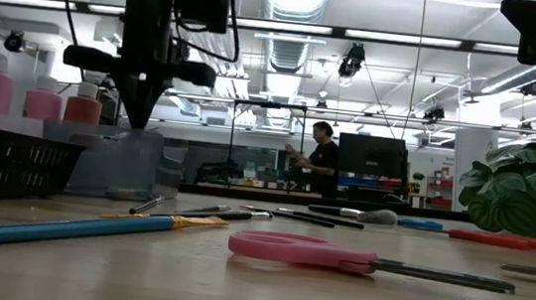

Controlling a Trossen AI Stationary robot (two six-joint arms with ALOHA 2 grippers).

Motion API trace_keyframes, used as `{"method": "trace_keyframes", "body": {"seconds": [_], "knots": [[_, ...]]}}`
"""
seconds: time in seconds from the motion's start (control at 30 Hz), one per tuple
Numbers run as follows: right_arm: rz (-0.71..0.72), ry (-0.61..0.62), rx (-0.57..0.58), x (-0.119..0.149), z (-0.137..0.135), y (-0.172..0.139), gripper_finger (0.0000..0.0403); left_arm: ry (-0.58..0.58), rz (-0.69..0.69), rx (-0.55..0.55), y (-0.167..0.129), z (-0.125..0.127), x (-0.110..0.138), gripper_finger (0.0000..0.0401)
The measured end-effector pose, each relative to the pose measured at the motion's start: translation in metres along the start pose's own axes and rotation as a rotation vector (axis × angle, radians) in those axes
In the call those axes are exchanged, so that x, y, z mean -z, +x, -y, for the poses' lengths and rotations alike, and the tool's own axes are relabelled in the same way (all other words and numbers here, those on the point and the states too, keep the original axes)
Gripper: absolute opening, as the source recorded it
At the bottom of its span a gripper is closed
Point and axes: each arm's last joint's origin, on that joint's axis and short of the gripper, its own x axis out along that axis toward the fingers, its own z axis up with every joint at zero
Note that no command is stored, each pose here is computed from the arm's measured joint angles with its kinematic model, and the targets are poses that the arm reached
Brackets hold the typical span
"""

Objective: Pick & Place Paint Supplies
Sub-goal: Put the black brush into the black bin

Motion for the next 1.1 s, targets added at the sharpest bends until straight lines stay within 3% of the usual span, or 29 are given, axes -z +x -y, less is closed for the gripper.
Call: {"method": "trace_keyframes", "body": {"seconds": [0.3,0.63,0.97,1.1], "knots": [[0.000,0.000,0.000,0.000,0.000,0.000,0.0341,-0.013,-0.068,-0.025,0.023,-0.005,0.006,0.0008],[0.000,-0.001,0.000,0.000,0.000,0.000,0.0341,-0.011,-0.076,-0.035,0.024,-0.006,0.006,0.0009],[0.000,-0.001,0.000,0.000,0.000,0.000,0.0341,-0.010,-0.083,-0.022,0.024,-0.005,0.006,0.0091],[0.000,-0.002,0.000,0.000,0.000,0.000,0.0341,-0.006,-0.083,-0.021,0.024,-0.005,0.006,0.0104]]}}
